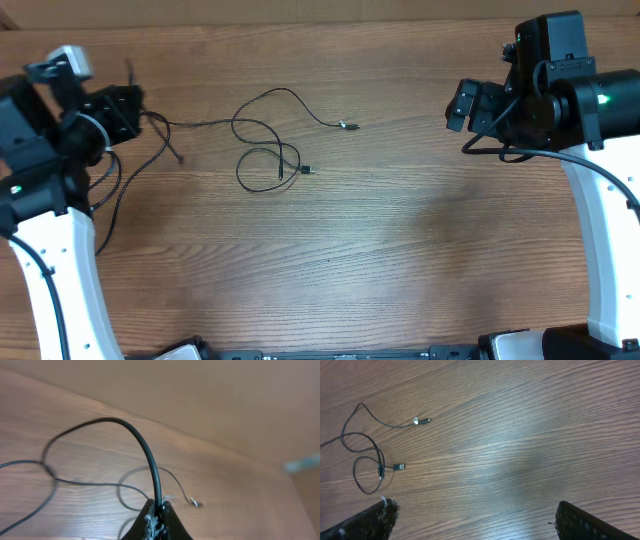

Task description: Untangle cables

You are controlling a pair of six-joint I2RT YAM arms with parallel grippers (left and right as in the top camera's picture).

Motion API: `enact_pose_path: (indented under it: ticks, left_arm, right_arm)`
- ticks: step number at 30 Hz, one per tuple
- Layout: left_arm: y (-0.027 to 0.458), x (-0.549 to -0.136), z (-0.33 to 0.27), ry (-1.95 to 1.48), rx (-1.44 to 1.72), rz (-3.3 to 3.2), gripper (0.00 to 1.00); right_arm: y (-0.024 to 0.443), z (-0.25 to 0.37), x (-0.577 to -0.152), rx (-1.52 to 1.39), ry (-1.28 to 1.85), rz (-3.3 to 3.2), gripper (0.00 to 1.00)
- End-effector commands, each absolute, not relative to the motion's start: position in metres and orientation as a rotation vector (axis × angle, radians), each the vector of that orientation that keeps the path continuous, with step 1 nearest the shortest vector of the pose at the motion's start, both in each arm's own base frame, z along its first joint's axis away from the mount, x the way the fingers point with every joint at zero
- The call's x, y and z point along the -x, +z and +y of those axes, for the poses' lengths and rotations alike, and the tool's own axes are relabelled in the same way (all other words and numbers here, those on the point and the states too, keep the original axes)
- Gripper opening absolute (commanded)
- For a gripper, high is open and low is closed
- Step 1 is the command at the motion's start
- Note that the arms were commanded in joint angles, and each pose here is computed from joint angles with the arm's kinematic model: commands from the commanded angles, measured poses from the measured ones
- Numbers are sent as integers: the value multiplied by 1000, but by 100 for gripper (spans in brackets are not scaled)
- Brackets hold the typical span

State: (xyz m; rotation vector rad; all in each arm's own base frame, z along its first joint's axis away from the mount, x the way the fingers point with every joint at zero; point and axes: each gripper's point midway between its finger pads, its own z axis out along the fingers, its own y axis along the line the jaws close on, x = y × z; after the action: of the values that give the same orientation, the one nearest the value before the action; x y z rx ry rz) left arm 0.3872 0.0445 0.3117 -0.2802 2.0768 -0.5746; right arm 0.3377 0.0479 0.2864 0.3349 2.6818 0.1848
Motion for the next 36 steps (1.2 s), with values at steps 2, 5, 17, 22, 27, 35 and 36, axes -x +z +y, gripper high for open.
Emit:
enact_pose_path:
  ticks: [2, 5, 17, 22, 27, 35, 36]
  left_arm:
    - [317, -386, 6, -523, 43, 2097, 4]
    - [299, -386, 35, -307, 180, 2165, 4]
    - [275, -358, 147, 352, 738, 2148, 49]
    - [258, -377, 117, 129, 657, 2224, 73]
    - [218, -403, 58, -297, 506, 2371, 65]
    - [116, -408, 1, -470, 455, 2694, 66]
    - [109, -408, -5, -475, 445, 2718, 64]
  right_arm:
    - [287, 47, -339, -332, 186, 2675, 100]
    - [287, 47, -339, -333, 186, 2675, 100]
    - [287, 47, -339, -332, 186, 2676, 100]
    - [287, 47, -339, -333, 186, 2675, 100]
    - [287, 47, -339, -333, 187, 2676, 100]
    - [287, 47, -339, -333, 187, 2676, 100]
    - [287, 47, -339, -333, 187, 2676, 100]
